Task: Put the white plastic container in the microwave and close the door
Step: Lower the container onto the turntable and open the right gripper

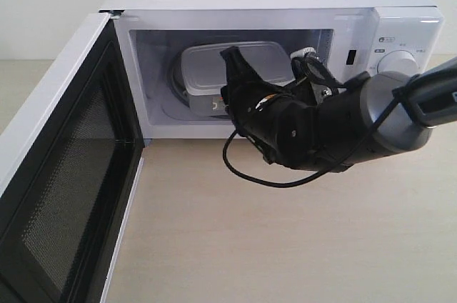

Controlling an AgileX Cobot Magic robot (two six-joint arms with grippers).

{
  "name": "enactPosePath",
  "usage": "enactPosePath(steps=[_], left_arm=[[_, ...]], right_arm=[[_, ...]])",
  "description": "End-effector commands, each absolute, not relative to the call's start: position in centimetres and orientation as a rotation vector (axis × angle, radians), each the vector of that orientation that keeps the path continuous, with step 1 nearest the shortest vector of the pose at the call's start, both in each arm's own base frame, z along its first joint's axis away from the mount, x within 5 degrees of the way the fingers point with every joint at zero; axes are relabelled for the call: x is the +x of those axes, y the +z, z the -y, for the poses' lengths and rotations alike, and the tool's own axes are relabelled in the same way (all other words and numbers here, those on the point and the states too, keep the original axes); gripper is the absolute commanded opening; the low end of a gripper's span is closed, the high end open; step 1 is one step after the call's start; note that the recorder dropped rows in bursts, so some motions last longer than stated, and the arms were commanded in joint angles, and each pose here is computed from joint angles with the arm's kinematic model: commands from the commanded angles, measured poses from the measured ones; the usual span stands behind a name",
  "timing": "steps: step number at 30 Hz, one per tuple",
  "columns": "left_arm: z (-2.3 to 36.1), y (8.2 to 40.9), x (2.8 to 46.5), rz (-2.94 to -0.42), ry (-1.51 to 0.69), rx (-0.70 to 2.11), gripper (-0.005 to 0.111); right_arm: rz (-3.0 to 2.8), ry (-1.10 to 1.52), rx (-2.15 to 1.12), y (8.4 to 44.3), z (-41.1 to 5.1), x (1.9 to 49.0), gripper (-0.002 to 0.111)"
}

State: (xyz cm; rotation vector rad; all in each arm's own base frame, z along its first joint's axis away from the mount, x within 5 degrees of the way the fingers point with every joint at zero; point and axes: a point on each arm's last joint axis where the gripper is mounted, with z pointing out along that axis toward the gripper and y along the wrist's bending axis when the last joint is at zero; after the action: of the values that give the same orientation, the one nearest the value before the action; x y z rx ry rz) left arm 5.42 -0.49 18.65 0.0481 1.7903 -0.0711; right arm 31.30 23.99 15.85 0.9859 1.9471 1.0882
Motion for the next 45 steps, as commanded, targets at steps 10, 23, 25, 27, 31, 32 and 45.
enactPosePath(steps=[10,23,25,27,31,32,45], left_arm=[[0.5,18.6,5.4,-1.789,-0.084,0.043,0.004],[0.5,18.6,5.4,-1.789,-0.084,0.043,0.004],[0.5,18.6,5.4,-1.789,-0.084,0.043,0.004],[0.5,18.6,5.4,-1.789,-0.084,0.043,0.004],[0.5,18.6,5.4,-1.789,-0.084,0.043,0.004],[0.5,18.6,5.4,-1.789,-0.084,0.043,0.004],[0.5,18.6,5.4,-1.789,-0.084,0.043,0.004]], right_arm=[[-2.241,0.919,0.424,17.2,-24.6,29.7,0.000],[-2.309,0.658,-0.269,16.9,-24.8,28.5,0.000],[-2.259,0.635,-0.384,16.4,-25.1,28.7,0.000],[-2.188,0.643,-0.465,15.8,-25.6,29.0,0.000],[-2.114,0.682,-0.479,14.1,-26.3,29.6,0.000],[-2.099,0.682,-0.470,13.7,-26.3,29.8,0.000],[-1.966,0.441,-0.317,13.9,-24.8,31.6,0.000]])
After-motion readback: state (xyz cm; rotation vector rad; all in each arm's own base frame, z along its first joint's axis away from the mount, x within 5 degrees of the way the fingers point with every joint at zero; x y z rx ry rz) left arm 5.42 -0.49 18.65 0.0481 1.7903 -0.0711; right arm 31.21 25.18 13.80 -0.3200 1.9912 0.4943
